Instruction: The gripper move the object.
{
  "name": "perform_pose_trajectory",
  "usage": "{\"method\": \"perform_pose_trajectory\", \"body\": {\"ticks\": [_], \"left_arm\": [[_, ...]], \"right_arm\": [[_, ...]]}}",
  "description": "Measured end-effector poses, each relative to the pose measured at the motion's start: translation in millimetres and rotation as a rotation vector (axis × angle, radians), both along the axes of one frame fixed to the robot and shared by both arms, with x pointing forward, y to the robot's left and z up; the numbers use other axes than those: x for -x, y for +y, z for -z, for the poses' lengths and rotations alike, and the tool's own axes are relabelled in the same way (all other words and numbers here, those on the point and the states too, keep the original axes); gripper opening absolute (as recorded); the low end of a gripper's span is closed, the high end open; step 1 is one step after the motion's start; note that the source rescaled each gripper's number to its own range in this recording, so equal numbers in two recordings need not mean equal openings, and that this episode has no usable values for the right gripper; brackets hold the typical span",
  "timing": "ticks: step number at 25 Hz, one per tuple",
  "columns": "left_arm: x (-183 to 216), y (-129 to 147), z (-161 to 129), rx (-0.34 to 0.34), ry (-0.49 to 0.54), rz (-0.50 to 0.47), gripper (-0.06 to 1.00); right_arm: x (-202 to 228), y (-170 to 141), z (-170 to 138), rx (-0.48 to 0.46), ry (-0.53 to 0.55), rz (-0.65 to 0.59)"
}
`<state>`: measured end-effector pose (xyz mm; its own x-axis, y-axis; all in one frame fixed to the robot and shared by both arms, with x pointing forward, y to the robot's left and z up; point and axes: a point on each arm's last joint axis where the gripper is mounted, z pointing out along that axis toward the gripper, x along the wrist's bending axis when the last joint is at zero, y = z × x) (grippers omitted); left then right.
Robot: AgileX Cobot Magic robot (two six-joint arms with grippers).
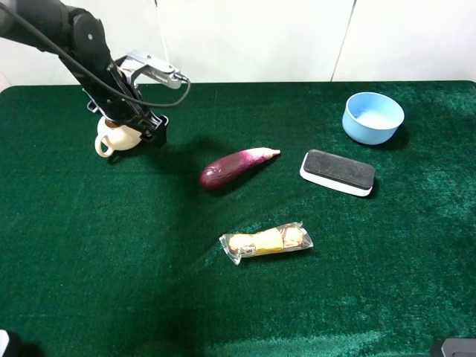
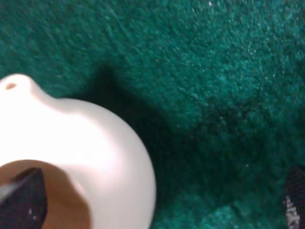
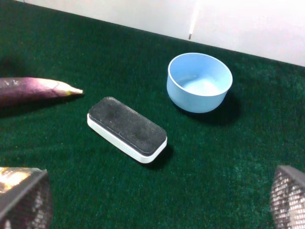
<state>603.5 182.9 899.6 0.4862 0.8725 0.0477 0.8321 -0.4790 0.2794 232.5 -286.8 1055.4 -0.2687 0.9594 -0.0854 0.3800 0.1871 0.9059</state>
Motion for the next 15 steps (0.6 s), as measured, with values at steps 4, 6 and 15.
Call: {"method": "perform_pose_trajectory", "body": {"ticks": [4, 6, 15], "left_arm": [[0.1, -0.2, 2.9, 0.002, 0.008, -0.004, 0.75], [0.0, -0.3, 2.9, 0.002, 0.008, -0.004, 0.6], [0.0, -0.1, 3.5, -0.002, 0.008, -0.001, 0.04]], "right_arm": [[0.0, 0.0, 0.0, 0.0, 0.0, 0.0], [0.0, 0.0, 0.0, 0.0, 0.0, 0.0], [0.0, 0.0, 0.0, 0.0, 0.0, 0.0]]}}
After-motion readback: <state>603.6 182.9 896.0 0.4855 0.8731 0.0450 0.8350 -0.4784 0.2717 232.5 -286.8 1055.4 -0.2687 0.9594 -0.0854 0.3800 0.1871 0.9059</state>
